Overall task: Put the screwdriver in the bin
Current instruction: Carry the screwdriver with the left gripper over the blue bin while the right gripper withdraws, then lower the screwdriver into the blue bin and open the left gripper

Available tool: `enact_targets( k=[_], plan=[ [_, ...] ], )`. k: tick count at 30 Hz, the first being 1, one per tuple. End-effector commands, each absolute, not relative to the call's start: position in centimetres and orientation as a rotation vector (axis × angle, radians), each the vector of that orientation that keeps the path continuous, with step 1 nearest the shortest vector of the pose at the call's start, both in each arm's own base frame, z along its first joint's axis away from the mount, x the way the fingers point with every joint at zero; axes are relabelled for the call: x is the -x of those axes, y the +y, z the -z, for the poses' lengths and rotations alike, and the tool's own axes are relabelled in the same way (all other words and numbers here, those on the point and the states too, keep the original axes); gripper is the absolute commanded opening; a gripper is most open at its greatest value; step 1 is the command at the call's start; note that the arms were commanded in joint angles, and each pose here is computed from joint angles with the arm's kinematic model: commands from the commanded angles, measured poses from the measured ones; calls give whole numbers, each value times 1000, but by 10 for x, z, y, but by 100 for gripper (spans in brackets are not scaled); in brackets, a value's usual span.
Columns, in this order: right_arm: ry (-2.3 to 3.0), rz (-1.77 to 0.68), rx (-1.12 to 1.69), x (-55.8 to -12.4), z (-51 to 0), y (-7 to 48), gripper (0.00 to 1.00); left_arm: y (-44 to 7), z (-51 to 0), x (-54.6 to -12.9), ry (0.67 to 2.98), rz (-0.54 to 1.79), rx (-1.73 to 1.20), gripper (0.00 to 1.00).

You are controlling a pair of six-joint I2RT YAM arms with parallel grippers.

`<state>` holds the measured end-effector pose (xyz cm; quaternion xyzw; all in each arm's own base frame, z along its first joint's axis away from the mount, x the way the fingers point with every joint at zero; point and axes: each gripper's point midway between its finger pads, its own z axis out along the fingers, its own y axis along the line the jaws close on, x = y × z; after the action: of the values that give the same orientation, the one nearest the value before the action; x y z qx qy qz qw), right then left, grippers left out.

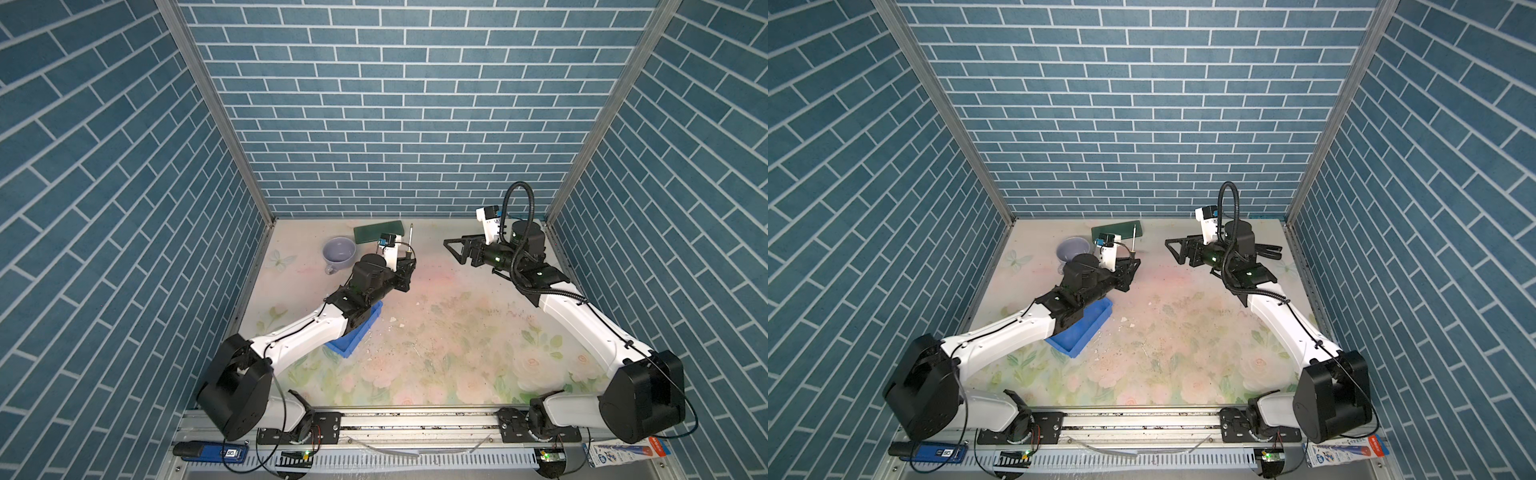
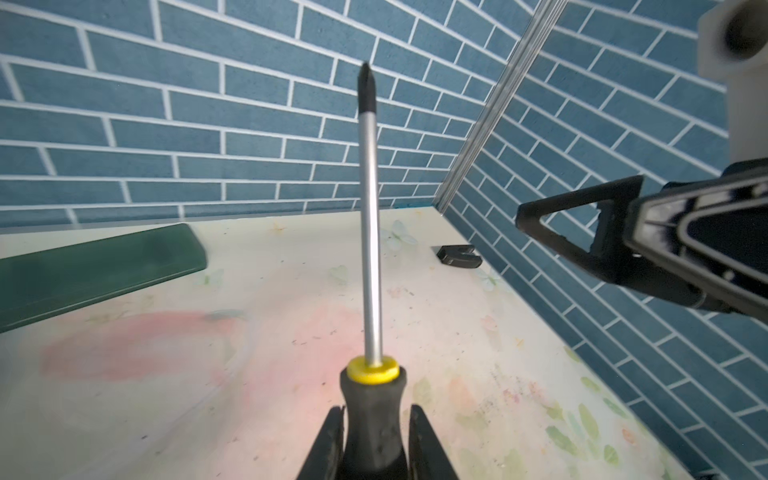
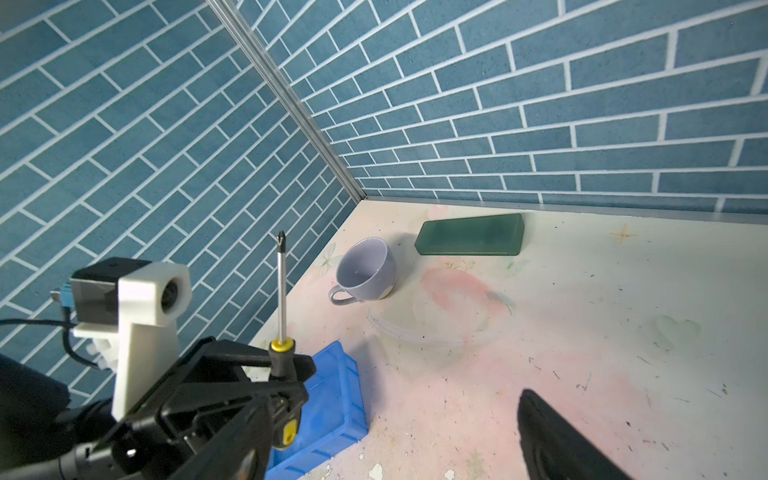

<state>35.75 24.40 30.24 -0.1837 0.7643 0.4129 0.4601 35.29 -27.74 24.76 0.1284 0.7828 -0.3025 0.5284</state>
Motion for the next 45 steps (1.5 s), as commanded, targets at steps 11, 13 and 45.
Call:
enact_targets(
  k=[11, 13, 45],
  plan=[
    [1824, -895, 959, -291, -256, 326, 98, -157, -191, -316, 2207, 214, -525, 16],
    [1821, -900, 996, -283, -251, 337, 98, -141, -182, -311, 2242, 122, -558, 16],
    [1855, -893, 1175, -243, -216, 359, 98, -80, -37, -276, 2600, -349, -1055, 16]
  ],
)
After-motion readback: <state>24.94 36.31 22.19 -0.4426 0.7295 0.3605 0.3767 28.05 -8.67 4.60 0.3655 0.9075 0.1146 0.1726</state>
